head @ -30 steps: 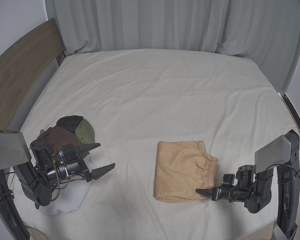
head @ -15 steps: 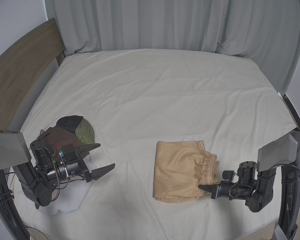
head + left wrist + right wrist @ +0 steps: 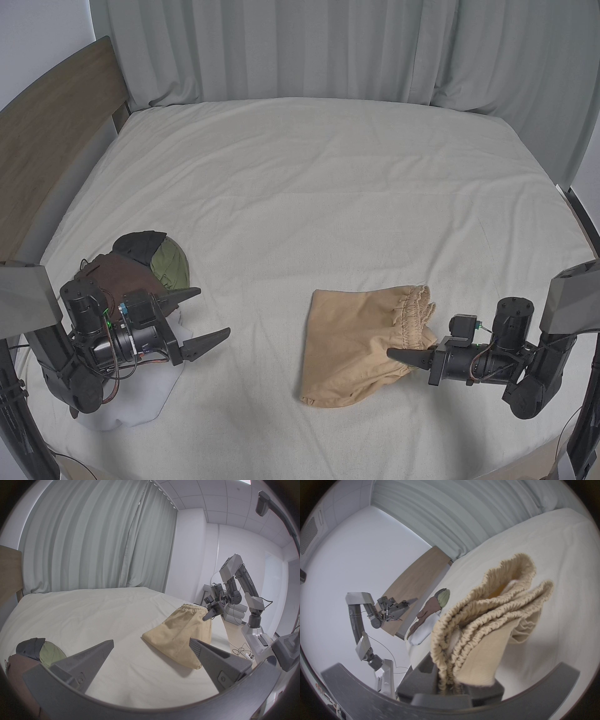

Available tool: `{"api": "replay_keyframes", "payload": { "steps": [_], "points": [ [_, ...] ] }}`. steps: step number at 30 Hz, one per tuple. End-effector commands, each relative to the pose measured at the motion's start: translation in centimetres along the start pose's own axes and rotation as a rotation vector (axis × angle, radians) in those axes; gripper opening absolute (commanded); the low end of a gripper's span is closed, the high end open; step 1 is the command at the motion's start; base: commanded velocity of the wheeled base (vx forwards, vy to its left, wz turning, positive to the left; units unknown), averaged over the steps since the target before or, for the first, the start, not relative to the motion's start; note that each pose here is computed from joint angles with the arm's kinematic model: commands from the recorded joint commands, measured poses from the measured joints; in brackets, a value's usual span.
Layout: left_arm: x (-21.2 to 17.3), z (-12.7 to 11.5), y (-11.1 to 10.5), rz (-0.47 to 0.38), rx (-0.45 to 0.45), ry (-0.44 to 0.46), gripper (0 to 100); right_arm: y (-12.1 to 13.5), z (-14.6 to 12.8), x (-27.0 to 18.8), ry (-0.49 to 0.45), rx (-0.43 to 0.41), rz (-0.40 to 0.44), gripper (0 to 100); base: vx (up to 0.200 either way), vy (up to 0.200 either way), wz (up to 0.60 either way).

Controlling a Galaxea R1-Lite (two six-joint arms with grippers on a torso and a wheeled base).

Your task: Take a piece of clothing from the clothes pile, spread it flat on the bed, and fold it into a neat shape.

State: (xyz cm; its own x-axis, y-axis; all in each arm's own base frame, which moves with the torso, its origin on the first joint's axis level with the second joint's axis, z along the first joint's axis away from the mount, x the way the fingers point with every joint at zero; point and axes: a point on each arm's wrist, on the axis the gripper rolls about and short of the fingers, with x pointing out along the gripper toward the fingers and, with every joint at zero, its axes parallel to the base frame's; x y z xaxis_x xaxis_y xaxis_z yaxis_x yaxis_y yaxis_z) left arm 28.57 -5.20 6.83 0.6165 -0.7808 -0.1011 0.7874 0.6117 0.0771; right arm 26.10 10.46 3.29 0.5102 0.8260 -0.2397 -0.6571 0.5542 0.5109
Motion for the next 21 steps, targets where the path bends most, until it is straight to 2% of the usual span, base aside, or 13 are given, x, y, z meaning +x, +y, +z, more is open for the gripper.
{"api": "replay_keyframes", "payload": {
  "steps": [1, 11, 18, 21],
  "points": [
    [-0.2, -0.1, -0.2, -0.001, -0.005, 0.006, 100, 0.8, 1.2, -0.2, -0.031, -0.038, 0.045, 0, 0.000, 0.000, 0.00],
    [-0.3, 0.5, -0.2, 0.001, 0.008, -0.008, 100, 1.4, 3.3, -0.1, -0.081, -0.078, 0.127, 0, 0.000, 0.000, 0.00],
    [-0.3, 0.5, -0.3, 0.001, 0.009, -0.008, 100, 0.7, 6.2, 0.7, -0.149, -0.113, 0.187, 0, 0.000, 0.000, 0.00],
    [-0.4, 0.5, -0.1, 0.006, 0.011, -0.010, 100, 0.7, 7.2, 1.1, -0.172, -0.102, 0.202, 0, 0.000, 0.000, 0.00]
  ]
}}
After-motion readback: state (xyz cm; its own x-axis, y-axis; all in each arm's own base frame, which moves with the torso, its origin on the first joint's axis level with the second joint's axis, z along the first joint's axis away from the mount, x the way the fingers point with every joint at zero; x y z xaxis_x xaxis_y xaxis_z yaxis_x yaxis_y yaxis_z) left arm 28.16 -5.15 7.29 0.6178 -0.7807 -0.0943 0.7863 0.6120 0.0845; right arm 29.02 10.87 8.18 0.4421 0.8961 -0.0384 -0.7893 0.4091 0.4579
